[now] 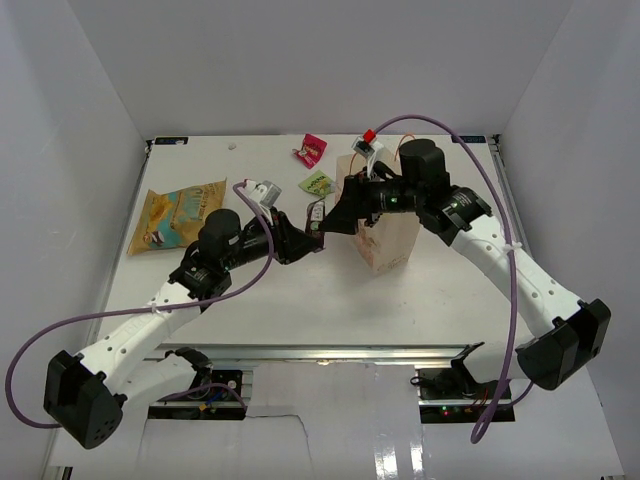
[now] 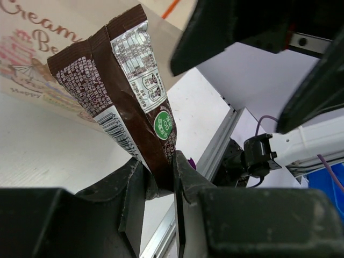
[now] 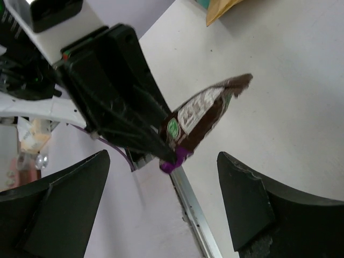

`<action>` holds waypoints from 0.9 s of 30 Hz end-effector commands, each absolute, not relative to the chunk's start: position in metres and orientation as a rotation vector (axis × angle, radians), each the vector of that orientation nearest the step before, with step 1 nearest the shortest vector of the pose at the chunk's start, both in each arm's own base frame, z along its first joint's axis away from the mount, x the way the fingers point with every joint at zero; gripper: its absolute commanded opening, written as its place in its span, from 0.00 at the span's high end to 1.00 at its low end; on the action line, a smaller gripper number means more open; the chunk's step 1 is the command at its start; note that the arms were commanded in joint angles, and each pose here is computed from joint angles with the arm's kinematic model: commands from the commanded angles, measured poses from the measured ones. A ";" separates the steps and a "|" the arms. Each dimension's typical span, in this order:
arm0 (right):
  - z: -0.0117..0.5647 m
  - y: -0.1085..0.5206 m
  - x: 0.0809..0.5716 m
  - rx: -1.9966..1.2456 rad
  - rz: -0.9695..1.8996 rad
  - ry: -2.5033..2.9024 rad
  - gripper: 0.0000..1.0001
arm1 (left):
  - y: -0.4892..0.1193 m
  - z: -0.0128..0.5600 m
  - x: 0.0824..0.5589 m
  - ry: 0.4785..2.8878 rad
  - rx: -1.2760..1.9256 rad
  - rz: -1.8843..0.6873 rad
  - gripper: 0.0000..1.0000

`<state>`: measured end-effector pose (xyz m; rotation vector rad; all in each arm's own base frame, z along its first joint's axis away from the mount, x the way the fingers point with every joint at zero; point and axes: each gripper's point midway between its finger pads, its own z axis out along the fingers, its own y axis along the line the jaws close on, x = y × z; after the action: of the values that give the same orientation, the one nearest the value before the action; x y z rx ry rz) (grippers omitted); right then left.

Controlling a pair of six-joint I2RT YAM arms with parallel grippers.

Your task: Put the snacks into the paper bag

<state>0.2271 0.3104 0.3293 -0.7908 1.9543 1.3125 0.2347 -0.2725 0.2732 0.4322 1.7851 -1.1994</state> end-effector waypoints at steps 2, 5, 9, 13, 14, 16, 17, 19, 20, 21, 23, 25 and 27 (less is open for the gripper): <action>0.360 0.326 0.242 -0.638 1.351 1.930 0.14 | -0.283 0.306 0.225 1.679 0.467 -1.232 0.67; 0.357 0.330 0.250 -0.604 1.345 1.948 0.15 | -0.287 0.313 0.220 1.665 0.478 -1.246 0.67; 0.348 0.333 0.257 -0.570 1.339 1.983 0.18 | -0.290 0.320 0.215 1.645 0.492 -1.261 0.67; 0.342 0.335 0.255 -0.567 1.363 1.998 0.36 | -0.291 0.325 0.213 1.629 0.496 -1.272 0.66; 0.343 0.335 0.254 -0.572 1.370 1.991 0.41 | -0.291 0.326 0.213 1.628 0.495 -1.273 0.66; 0.345 0.336 0.252 -0.584 1.380 1.978 0.56 | -0.292 0.326 0.214 1.628 0.493 -1.272 0.64; 0.347 0.336 0.251 -0.591 1.384 1.968 0.60 | -0.292 0.327 0.214 1.627 0.492 -1.271 0.62; 0.354 0.336 0.250 -0.608 1.393 1.936 0.69 | -0.292 0.325 0.217 1.633 0.481 -1.264 0.54; 0.357 0.336 0.248 -0.615 1.396 1.926 0.71 | -0.292 0.325 0.217 1.633 0.478 -1.262 0.50; 0.361 0.335 0.246 -0.625 1.403 1.909 0.76 | -0.291 0.326 0.218 1.630 0.479 -1.256 0.40; 0.367 0.334 0.245 -0.644 1.397 1.881 0.80 | -0.289 0.328 0.221 1.616 0.467 -1.237 0.31; 0.376 0.330 0.247 -0.667 1.373 1.838 0.82 | -0.287 0.335 0.222 1.594 0.465 -1.217 0.22; 0.388 0.321 0.255 -0.675 1.331 1.786 0.84 | -0.281 0.342 0.229 1.576 0.435 -1.168 0.19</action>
<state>0.2539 0.3314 0.3343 -0.6068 1.9980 1.3563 0.2239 -0.2898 0.3001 0.4578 1.7045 -1.2217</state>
